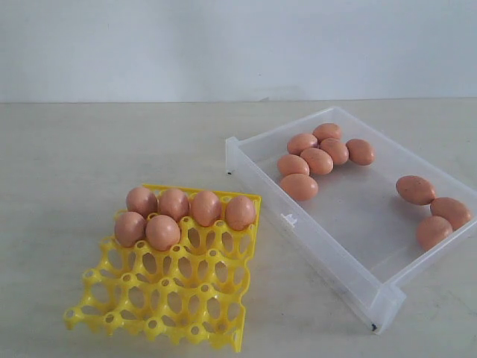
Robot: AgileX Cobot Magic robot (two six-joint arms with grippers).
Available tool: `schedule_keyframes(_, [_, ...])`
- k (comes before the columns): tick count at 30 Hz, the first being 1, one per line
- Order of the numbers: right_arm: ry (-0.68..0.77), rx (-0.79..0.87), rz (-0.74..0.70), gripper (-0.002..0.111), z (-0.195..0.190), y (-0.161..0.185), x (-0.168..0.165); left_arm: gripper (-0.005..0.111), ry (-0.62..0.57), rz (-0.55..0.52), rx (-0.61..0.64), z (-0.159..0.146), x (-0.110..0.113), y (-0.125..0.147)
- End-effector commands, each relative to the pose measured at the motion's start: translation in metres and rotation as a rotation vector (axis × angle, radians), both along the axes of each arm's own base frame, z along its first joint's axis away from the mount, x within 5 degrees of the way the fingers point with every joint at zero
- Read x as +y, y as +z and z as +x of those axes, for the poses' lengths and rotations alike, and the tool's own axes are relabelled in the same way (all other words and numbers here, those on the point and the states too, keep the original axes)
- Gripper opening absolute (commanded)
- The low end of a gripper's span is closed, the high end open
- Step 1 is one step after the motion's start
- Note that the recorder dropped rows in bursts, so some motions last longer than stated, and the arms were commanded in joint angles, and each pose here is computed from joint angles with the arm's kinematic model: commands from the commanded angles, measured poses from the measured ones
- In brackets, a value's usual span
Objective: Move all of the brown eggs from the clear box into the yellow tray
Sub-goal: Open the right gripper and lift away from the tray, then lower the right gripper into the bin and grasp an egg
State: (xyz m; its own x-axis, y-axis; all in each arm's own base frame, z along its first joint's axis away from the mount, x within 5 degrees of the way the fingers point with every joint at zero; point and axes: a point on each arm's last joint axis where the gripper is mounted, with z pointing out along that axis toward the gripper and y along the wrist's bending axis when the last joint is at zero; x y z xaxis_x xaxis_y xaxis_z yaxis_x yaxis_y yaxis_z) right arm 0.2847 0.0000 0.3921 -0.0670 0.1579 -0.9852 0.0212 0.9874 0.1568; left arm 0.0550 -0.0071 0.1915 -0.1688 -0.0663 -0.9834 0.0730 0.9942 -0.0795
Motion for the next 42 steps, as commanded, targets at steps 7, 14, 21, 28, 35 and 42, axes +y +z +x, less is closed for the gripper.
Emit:
schedule_keyframes(7, [0.485,0.789,-0.439,0.000,0.001,-0.064,0.040,0.004,-0.001,-0.011,-0.004,0.000,0.000,-0.001])
schedule_keyframes(14, [0.373,0.575,-0.369,0.000,0.018,-0.050,0.039,0.004,-0.001,-0.011,-0.004,0.000,0.000,-0.001])
schedule_keyframes(21, [0.619,0.798,-0.624,0.039,0.034,-0.104,0.048,0.004,-0.002,-0.011,0.000,0.000,0.000,-0.001])
schedule_keyframes(28, [0.942,0.679,-1.159,0.054,0.073,-0.181,0.096,0.004,-0.002,-0.011,-0.002,0.000,0.000,-0.001])
schedule_keyframes(35, [0.956,0.628,-1.263,0.054,0.090,-0.218,0.110,0.004,-0.001,-0.011,-0.004,0.000,0.000,-0.001])
schedule_keyframes(42, [0.979,0.659,-1.263,0.054,0.094,-0.243,0.111,0.004,-0.001,-0.011,-0.004,0.000,0.000,-0.001])
